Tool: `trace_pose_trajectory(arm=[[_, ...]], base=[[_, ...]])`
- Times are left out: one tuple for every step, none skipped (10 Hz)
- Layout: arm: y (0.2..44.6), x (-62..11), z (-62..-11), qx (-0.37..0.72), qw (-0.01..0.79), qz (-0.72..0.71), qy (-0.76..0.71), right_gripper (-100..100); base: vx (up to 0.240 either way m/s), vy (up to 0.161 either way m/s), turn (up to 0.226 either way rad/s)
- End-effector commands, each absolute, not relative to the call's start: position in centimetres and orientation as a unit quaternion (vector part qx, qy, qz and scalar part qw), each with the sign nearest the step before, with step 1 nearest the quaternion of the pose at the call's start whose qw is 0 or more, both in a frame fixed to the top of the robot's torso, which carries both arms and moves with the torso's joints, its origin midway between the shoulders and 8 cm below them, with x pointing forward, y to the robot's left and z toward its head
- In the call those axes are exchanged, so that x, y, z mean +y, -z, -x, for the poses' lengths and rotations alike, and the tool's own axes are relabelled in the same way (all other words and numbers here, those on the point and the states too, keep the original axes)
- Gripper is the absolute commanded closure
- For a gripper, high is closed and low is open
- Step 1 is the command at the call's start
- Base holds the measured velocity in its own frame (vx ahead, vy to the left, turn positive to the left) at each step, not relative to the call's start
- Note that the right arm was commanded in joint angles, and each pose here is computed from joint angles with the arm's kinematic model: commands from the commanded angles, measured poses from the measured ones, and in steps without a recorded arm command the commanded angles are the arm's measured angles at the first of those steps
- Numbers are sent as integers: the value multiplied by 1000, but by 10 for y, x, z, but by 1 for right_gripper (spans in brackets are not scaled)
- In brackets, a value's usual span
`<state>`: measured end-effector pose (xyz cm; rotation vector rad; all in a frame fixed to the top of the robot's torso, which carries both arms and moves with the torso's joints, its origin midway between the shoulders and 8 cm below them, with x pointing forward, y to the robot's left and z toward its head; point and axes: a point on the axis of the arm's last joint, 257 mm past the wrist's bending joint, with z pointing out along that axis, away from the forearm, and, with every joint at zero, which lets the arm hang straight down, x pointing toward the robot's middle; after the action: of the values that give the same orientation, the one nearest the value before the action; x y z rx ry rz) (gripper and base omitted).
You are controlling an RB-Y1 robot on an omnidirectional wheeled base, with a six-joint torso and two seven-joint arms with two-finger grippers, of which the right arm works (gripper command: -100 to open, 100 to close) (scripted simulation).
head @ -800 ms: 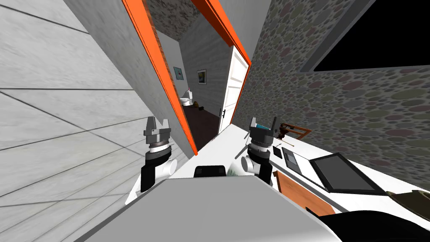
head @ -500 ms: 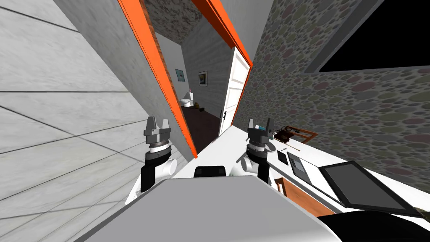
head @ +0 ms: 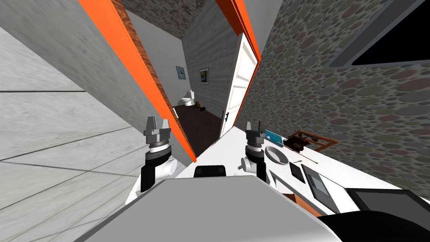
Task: Push the door open
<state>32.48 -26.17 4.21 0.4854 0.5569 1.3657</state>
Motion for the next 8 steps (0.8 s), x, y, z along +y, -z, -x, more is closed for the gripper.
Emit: trace_pose_trajectory(arm=[[-30,-261,-330,269,723,-215,-599,-100],[-23,-261,-333,280,729,-213,-588,-100],[-15,-261,-336,291,734,-210,-577,-100],[-6,-261,-339,302,739,-207,-565,-100],[3,-262,-342,314,745,-204,-552,-100],[12,-262,-344,326,750,-200,-540,-100],[17,-263,-346,332,752,-198,-533,-100],[26,-264,-348,344,757,-195,-520,-100]], base=[[194,-35,65],[194,-28,68],[193,-50,68],[203,-45,80],[200,-22,93],[196,-43,88],[168,-49,53],[144,-39,75]])
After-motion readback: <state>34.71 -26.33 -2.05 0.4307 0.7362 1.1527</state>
